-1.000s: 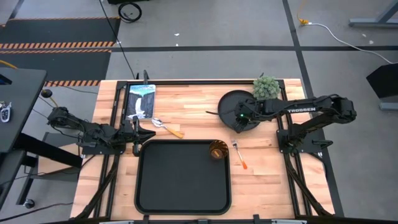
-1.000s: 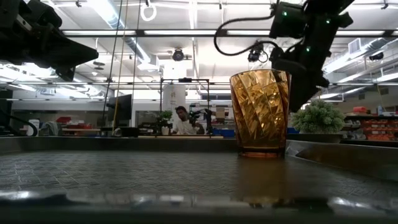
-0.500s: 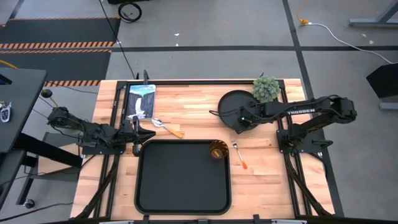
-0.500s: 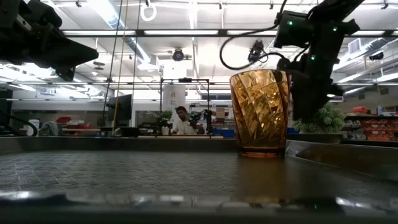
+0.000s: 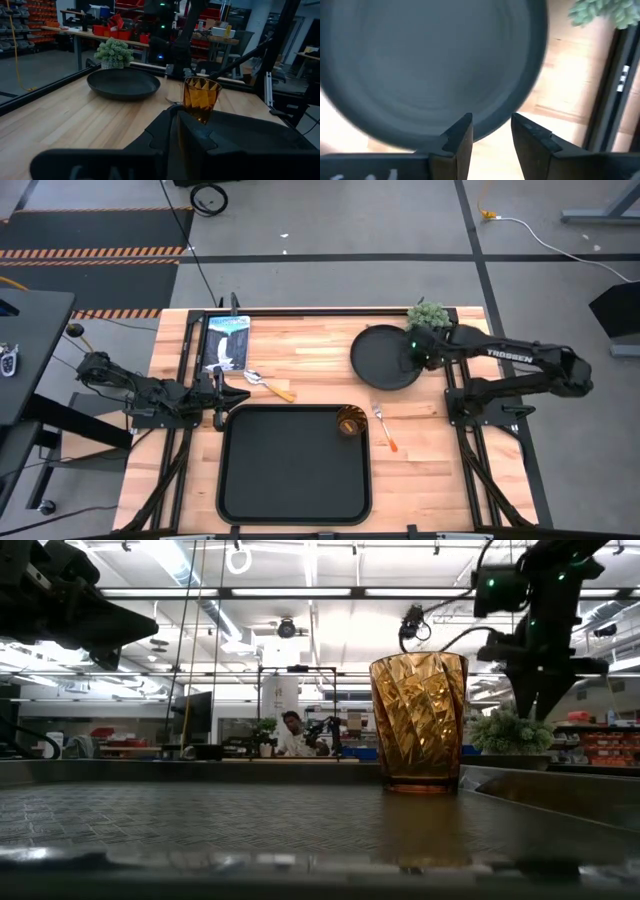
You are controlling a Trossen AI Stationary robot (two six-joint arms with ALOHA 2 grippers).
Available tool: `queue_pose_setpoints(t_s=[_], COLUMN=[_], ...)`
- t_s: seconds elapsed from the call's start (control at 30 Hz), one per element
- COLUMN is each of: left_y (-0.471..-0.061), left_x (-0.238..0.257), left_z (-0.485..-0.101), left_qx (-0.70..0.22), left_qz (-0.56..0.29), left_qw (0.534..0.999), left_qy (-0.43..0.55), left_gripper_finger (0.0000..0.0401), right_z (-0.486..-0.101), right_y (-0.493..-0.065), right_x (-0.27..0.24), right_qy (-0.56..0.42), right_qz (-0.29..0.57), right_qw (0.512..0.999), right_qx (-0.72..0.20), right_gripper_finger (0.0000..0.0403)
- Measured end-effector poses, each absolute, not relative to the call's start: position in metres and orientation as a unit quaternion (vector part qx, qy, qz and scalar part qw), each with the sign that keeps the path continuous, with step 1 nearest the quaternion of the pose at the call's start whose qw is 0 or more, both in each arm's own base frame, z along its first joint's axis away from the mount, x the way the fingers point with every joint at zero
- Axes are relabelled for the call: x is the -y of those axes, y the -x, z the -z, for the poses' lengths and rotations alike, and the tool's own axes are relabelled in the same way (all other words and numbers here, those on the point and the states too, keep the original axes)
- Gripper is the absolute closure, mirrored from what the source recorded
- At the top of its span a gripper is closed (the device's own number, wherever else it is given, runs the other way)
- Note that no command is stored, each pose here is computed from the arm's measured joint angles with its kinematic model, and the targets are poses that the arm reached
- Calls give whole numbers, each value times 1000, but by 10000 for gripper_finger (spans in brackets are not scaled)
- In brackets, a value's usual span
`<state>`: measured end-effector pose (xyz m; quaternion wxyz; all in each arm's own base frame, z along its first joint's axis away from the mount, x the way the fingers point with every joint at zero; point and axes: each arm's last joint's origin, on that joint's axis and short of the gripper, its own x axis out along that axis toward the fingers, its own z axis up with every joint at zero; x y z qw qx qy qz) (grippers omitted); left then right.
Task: Pick and place plate/cup/fork/spoon on tray
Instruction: Put the black plate on the tray
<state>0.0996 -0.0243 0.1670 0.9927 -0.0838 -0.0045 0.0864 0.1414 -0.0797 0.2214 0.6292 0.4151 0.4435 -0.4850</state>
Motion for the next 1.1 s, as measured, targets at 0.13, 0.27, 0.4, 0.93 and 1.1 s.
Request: queue_pose_setpoints(t_s=[0.13, 0.27, 0.4, 0.93, 1.1], left_y=[-100, -100, -100, -100, -100], left_x=[24, 24, 24, 24, 24], left_z=[-167, -167, -167, -167, -167], left_qx=[4, 4, 4, 4, 4], left_qz=[-86, -86, -86, -86, -86], left_qw=[993, 993, 993, 993, 993], left_qy=[84, 84, 84, 83, 83], left_gripper_finger=[358, 358, 358, 358, 358], right_z=[-213, -210, -210, -192, -178], right_y=[-135, -144, -169, -203, -210], right_x=[101, 109, 95, 16, 7], right_qy=[-423, -396, -343, -66, -2], right_qz=[493, 430, 353, 212, 194], right_qw=[603, 654, 724, 776, 759], right_qx=[-464, -480, -483, -591, -621], right_gripper_finger=[266, 265, 271, 250, 224])
